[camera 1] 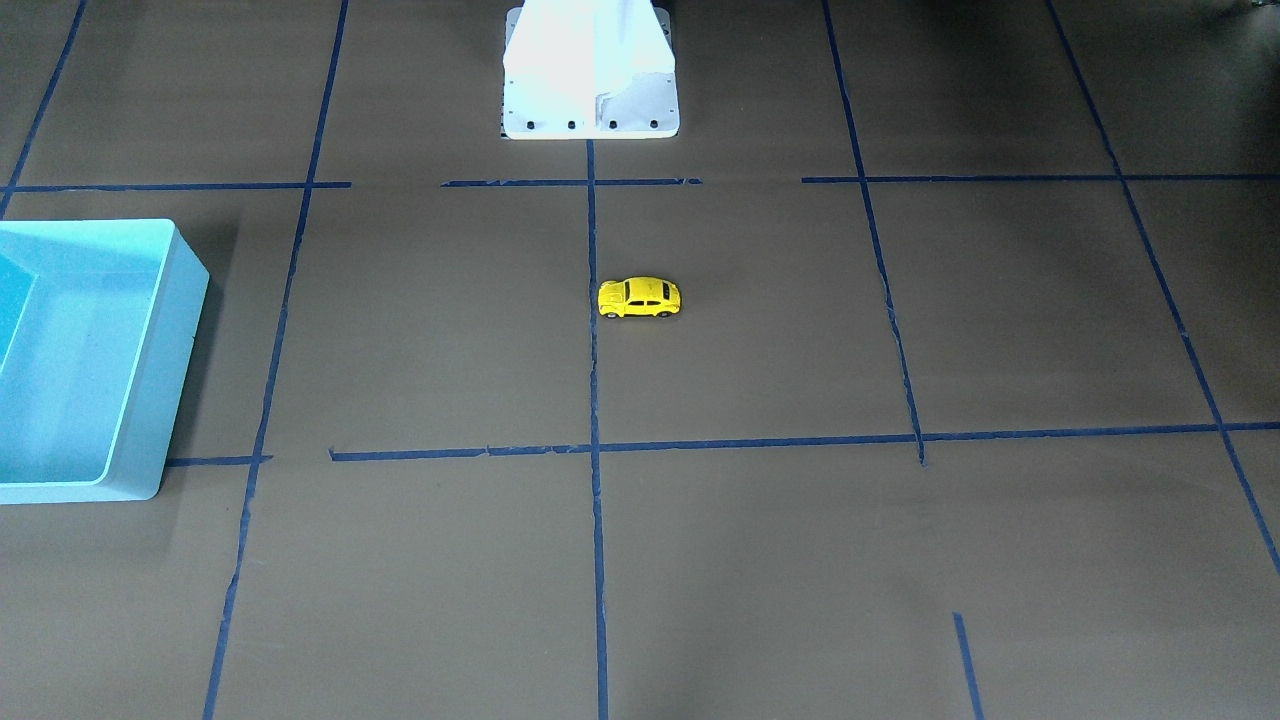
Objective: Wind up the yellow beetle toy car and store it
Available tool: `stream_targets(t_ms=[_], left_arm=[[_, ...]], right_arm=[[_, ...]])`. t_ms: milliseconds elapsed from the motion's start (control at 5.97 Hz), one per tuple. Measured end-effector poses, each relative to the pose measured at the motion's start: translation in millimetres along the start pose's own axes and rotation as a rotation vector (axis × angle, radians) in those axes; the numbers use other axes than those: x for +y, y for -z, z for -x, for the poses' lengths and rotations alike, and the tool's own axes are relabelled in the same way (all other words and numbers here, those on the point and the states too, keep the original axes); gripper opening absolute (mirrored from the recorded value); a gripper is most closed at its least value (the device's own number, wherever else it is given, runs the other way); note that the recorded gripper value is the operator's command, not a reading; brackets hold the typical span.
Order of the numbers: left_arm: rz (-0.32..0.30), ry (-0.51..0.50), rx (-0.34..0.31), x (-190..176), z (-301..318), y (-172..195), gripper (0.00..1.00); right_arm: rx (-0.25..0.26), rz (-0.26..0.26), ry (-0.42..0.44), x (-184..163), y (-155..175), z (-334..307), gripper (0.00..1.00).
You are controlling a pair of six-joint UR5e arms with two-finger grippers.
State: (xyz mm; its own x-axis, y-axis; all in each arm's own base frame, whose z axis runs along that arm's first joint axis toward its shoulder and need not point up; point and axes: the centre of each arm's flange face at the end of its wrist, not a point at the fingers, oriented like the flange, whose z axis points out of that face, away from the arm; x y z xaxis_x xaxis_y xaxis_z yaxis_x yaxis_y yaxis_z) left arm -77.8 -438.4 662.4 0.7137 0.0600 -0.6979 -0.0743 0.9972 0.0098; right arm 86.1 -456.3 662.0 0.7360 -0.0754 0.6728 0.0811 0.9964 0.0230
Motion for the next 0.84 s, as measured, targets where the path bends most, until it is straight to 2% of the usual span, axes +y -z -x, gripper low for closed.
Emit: stream_targets(t_ms=[838], left_arm=[[0.002,-0.001,-0.003,-0.3,-0.4,-0.5,1.0]], right_arm=[[-0.011,-0.017,0.013,-4.3,6.5,4.6,1.0]])
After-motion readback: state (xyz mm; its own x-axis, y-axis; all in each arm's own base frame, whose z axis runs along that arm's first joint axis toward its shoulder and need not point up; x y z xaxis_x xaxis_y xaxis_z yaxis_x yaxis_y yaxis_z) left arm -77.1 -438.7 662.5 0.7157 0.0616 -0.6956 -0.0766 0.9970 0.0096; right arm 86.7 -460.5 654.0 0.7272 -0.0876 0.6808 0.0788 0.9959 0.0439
